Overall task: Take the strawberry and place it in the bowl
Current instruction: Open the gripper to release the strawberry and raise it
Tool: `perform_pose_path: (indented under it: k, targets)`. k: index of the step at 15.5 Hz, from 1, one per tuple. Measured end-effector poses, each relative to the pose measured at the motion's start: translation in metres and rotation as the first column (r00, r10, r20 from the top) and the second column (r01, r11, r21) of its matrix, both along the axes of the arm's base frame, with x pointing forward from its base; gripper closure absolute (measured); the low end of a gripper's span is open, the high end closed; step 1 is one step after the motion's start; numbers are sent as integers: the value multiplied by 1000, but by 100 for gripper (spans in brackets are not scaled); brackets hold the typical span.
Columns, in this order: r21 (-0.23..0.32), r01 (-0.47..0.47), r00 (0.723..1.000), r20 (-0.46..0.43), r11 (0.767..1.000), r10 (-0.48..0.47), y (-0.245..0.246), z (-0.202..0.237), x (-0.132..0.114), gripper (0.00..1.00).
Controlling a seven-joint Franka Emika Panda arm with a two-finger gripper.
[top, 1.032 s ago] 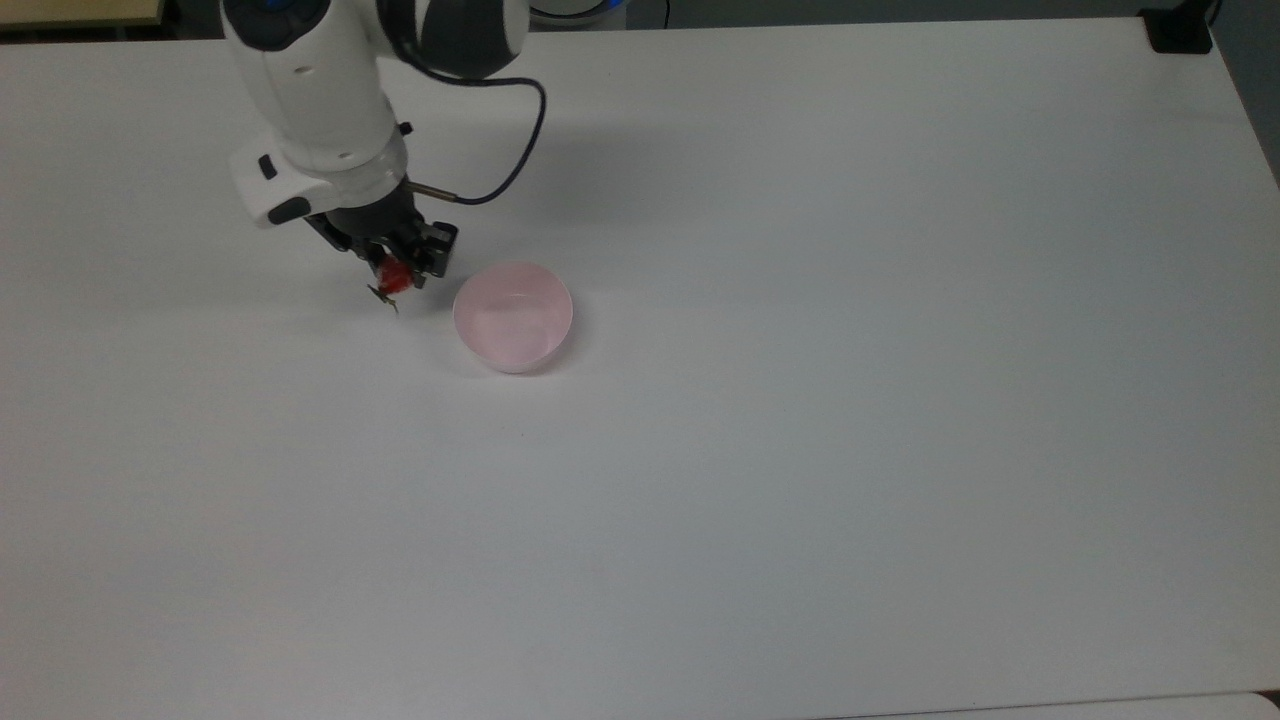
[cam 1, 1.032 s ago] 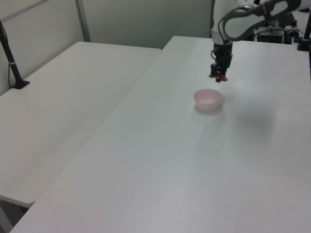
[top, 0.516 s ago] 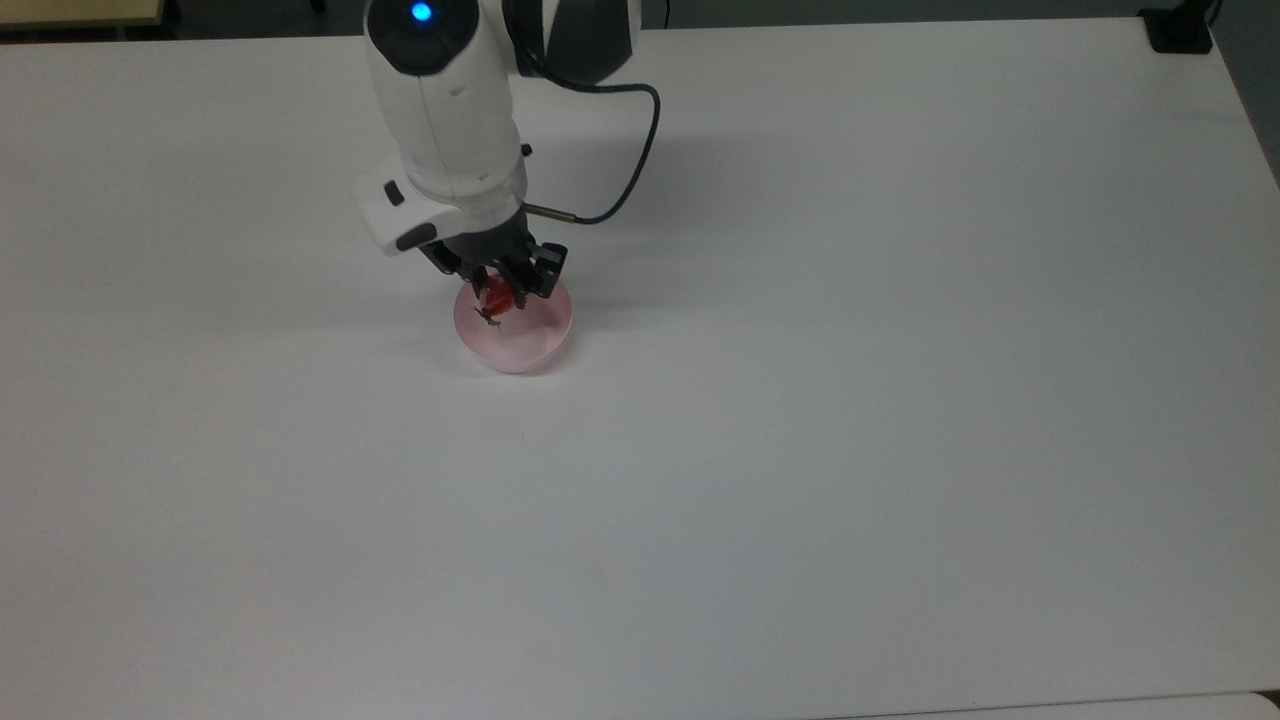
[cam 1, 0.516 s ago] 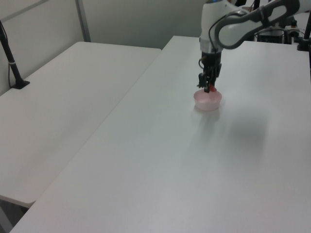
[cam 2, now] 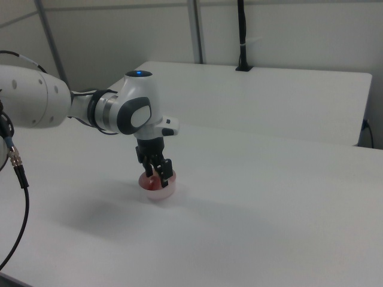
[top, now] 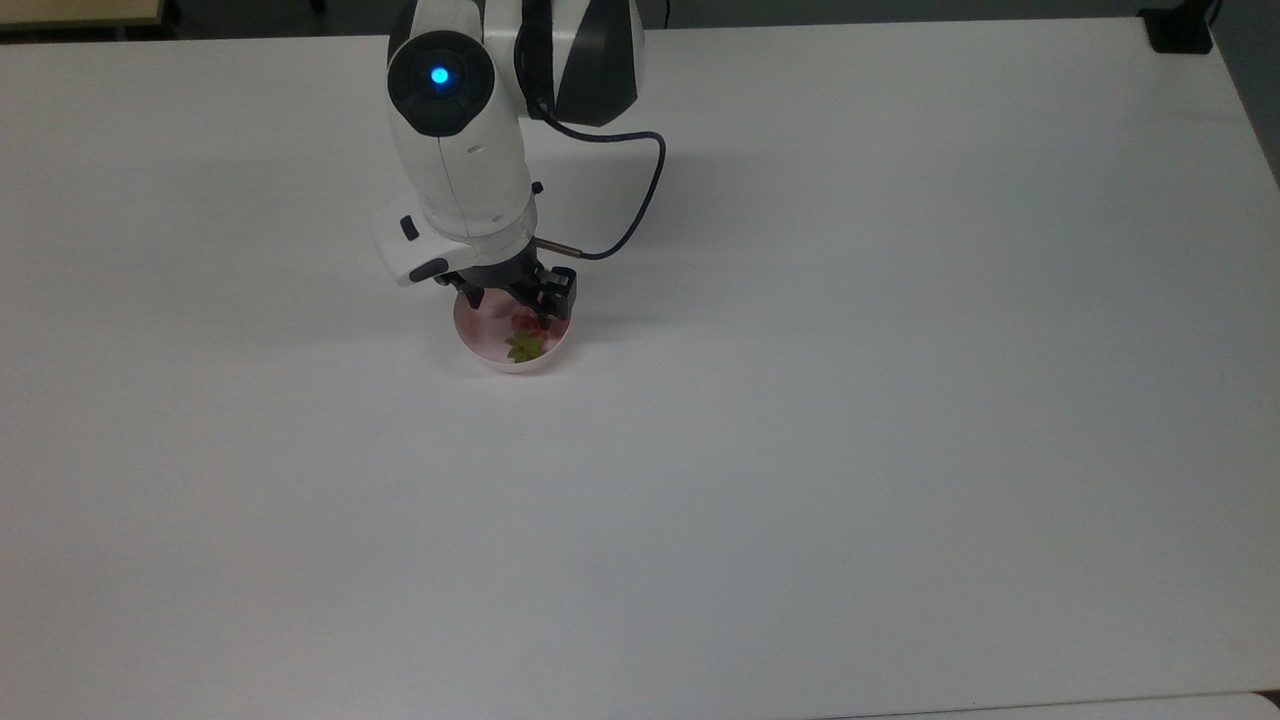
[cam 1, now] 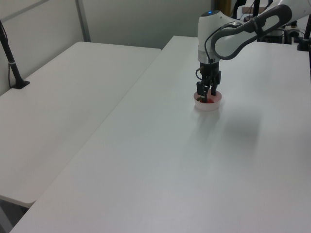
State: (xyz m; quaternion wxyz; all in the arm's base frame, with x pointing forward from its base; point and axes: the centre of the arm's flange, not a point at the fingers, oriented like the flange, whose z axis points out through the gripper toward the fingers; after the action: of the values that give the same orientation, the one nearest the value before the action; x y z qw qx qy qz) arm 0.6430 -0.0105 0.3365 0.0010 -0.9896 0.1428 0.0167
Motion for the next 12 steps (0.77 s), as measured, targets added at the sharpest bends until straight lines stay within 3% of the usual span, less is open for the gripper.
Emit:
perform_pose_path:
  k: [2, 3, 8, 12]
  targets:
    - [-1, 6, 1000, 18, 1000, -6, 0, 9, 3, 2]
    - [-1, 8, 1000, 28, 1000, -8, -1, 16, 5, 0]
    - [-3, 21, 1000, 16, 1000, -21, -6, 78, 11, 0]
    - [-6, 35, 999, 18, 999, -35, -11, 158, -7, 0]
